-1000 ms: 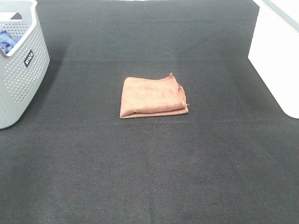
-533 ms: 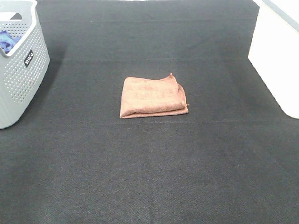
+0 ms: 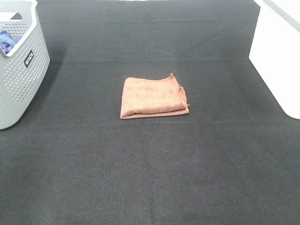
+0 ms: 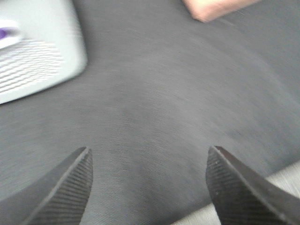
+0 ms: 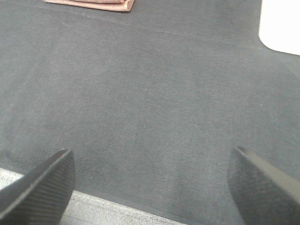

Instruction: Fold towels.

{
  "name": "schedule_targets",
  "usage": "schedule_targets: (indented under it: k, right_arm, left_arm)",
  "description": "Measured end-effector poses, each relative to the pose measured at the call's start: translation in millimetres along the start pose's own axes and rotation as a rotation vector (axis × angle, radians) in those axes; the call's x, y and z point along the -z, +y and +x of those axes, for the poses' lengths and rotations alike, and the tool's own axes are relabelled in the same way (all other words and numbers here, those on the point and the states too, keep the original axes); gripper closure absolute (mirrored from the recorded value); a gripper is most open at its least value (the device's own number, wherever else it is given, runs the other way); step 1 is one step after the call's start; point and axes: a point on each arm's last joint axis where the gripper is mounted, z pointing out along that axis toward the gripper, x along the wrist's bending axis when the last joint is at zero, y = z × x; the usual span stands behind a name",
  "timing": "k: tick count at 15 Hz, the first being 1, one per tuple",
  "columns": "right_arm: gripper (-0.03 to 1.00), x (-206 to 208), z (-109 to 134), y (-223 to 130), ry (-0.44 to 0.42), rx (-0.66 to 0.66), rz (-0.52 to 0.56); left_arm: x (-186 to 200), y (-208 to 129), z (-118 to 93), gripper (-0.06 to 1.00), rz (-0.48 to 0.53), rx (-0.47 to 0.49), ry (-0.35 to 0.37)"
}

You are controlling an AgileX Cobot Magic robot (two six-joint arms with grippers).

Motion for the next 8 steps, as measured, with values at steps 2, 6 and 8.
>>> schedule_targets:
  k: [2, 6, 8]
  right_arm:
    - [0.14, -0.2, -2.0, 0.2, -0.050, -0.042, 0.001]
    - [0.14, 11.9, -0.2, -7.3, -0.101, -0.062, -0.090]
    - [0.14, 21.1, 2.6, -14.1, -0.110, -0.053, -0.164]
  left_arm:
    - [9.3, -5.7, -1.4, 0.28, -0.070, 0.026, 0.062]
    - [19.1, -12.4, -4.4, 0.28, -0.149, 0.023, 0.087]
    - [19.1, -12.4, -4.4, 0.28, -0.149, 0.023, 0.087]
